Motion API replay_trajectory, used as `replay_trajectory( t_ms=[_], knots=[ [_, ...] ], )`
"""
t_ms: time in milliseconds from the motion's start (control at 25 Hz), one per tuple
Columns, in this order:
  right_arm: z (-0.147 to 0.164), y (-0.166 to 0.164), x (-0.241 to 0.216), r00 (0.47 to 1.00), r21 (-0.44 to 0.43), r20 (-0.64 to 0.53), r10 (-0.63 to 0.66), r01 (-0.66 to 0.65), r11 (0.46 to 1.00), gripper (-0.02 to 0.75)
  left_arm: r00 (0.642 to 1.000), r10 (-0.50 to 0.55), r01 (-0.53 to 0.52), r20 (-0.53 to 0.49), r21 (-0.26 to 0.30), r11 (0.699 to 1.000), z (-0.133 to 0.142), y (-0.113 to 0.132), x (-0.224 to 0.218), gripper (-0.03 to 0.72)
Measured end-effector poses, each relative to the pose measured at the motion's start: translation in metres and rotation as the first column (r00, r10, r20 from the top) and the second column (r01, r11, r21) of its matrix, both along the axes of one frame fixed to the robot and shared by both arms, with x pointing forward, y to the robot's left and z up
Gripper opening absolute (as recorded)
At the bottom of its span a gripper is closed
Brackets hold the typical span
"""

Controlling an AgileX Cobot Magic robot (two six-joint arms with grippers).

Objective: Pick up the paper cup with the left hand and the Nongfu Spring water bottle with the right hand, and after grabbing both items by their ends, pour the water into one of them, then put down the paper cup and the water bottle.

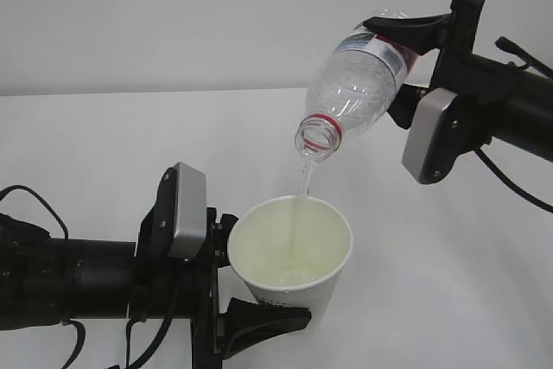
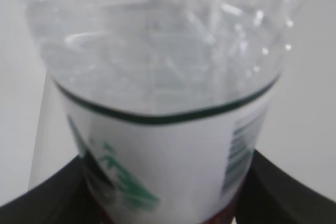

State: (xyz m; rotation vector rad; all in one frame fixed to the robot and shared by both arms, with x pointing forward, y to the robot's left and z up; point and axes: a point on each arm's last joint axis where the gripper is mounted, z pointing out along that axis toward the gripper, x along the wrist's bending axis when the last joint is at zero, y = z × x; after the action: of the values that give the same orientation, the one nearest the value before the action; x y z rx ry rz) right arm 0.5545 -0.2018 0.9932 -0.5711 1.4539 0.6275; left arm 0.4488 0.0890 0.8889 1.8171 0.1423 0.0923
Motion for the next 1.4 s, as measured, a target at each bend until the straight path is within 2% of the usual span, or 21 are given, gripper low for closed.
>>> replay_trajectory(
  t_ms=[360,640,1040,1400],
  knots=[
    [0.014,-0.001,-0.004,0.999,0.013,0.046,-0.001,0.0,1.0,0.482,1.0,0.001,-0.001,-0.001,0.002,1.0,0.0,0.0,0.0,0.536],
    [0.014,-0.001,-0.004,0.999,0.023,0.043,-0.007,0.006,1.0,0.482,1.0,-0.002,0.002,-0.002,0.005,1.0,0.0,0.0,0.0,0.536],
    [0.014,-0.001,-0.003,0.999,0.025,0.043,-0.01,0.009,1.0,0.482,0.998,-0.057,0.057,-0.004,0.02,0.998,-0.002,0.0,-0.005,0.536],
    [0.014,-0.001,-0.003,0.999,0.025,0.043,-0.01,0.009,1.0,0.482,0.999,-0.049,0.049,-0.006,0.018,0.999,-0.002,0.0,-0.004,0.536]
  ],
)
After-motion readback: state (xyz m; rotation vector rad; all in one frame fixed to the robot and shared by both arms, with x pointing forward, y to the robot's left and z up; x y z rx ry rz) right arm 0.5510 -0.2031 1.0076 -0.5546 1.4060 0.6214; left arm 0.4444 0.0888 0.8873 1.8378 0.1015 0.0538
